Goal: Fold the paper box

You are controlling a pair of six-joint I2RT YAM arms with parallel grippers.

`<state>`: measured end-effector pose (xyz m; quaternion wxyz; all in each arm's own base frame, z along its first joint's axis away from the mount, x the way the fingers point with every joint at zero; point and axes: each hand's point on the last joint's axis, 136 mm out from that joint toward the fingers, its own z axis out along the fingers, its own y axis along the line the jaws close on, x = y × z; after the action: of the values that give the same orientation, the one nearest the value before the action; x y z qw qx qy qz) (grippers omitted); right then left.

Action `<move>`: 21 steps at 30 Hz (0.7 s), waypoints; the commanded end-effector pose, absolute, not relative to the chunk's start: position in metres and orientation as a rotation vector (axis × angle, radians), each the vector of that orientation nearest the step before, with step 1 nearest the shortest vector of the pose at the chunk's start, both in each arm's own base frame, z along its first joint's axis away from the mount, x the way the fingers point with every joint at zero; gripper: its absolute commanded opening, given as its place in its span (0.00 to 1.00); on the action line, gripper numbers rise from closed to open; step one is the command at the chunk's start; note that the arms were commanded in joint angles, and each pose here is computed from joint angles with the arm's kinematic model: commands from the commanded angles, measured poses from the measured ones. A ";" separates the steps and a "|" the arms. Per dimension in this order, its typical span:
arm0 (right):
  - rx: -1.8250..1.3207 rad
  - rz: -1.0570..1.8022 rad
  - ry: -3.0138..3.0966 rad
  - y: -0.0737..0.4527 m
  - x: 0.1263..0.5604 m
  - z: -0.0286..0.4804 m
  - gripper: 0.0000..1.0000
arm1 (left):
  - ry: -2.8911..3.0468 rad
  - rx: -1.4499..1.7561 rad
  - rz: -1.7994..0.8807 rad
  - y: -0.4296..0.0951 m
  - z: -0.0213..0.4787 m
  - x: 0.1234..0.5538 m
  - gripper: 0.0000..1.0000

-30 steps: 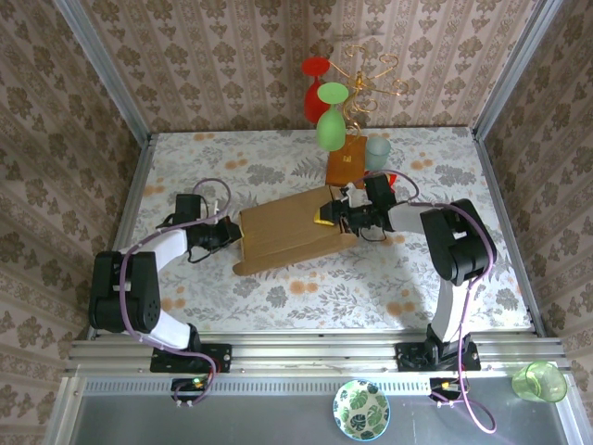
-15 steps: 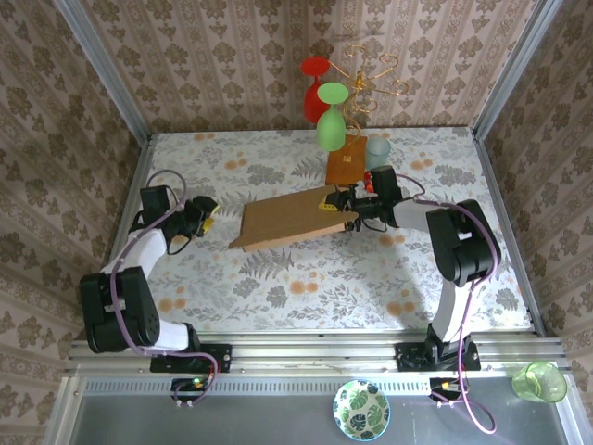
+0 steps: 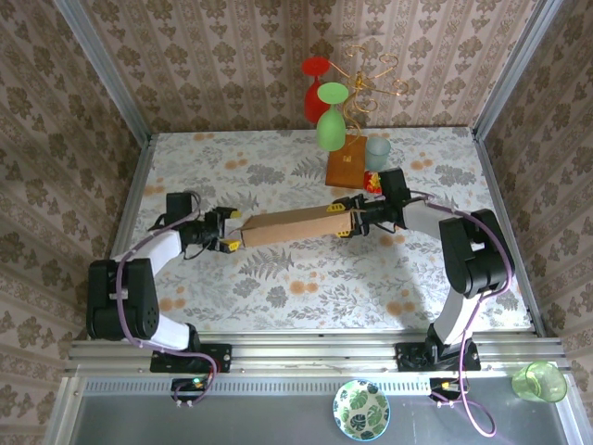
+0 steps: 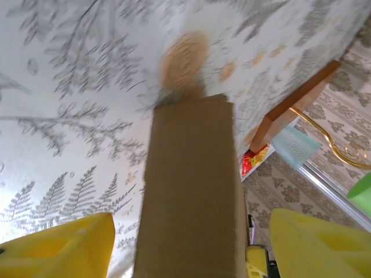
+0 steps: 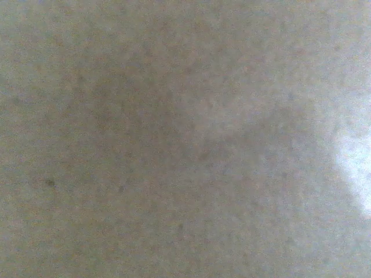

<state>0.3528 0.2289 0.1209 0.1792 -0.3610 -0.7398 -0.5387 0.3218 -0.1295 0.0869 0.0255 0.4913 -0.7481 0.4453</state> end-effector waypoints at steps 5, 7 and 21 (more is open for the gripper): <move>-1.076 -1.452 -1.994 0.225 0.344 0.110 0.44 | -1.944 1.690 1.305 -0.150 0.064 0.306 0.72; -1.085 -1.445 -1.986 0.225 0.344 0.106 0.43 | -1.898 1.700 1.342 -0.155 0.063 0.312 0.73; -1.128 -1.408 -1.965 0.219 0.330 0.103 0.41 | -1.856 1.818 1.298 -0.149 0.075 0.314 0.75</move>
<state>0.3420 0.2229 0.1113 0.2116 -0.3812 -0.7240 -0.5346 0.3188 -0.1427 0.0698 0.0954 0.6103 -0.6443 0.4510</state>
